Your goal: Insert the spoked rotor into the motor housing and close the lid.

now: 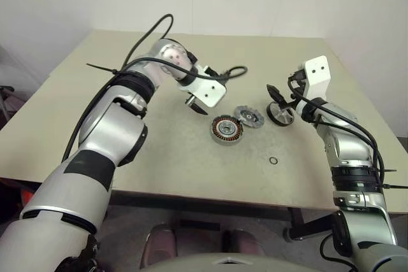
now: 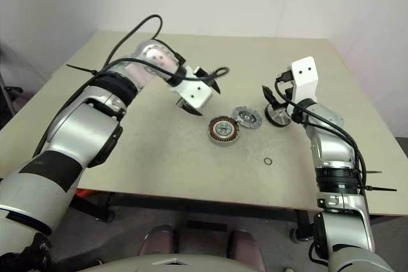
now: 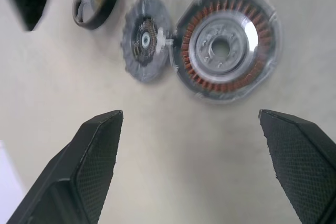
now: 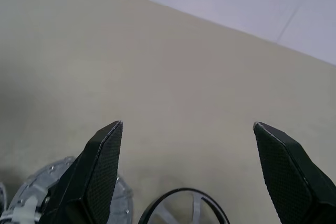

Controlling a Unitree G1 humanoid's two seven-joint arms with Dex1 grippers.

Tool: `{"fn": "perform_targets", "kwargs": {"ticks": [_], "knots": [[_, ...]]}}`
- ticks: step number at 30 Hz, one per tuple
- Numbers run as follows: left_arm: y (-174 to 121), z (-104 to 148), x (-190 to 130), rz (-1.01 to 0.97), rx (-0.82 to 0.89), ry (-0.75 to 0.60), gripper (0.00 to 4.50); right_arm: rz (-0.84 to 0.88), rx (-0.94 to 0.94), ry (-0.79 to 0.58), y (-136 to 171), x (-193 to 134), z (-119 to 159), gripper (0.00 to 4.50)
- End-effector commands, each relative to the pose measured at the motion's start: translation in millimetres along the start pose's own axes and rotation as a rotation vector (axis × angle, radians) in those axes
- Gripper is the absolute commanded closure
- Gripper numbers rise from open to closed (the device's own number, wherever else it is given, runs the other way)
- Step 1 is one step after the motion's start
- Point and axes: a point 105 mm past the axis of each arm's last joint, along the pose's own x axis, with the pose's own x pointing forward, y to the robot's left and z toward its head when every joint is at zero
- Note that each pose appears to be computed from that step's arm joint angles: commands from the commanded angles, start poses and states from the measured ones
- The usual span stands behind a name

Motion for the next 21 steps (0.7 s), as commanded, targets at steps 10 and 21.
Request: {"fn": "perform_targets", "kwargs": {"ticks": [10, 21], "knots": [[-12, -6, -49, 0.528, -0.776, -0.597, 0.14, 0.195, -0.069, -0.055, 32, -66, 0, 0.00], [-67, -3, -25, 0.571, -1.196, -0.782, 0.14, 0.358, -0.003, 0.183, 53, -107, -50, 0.00]]}}
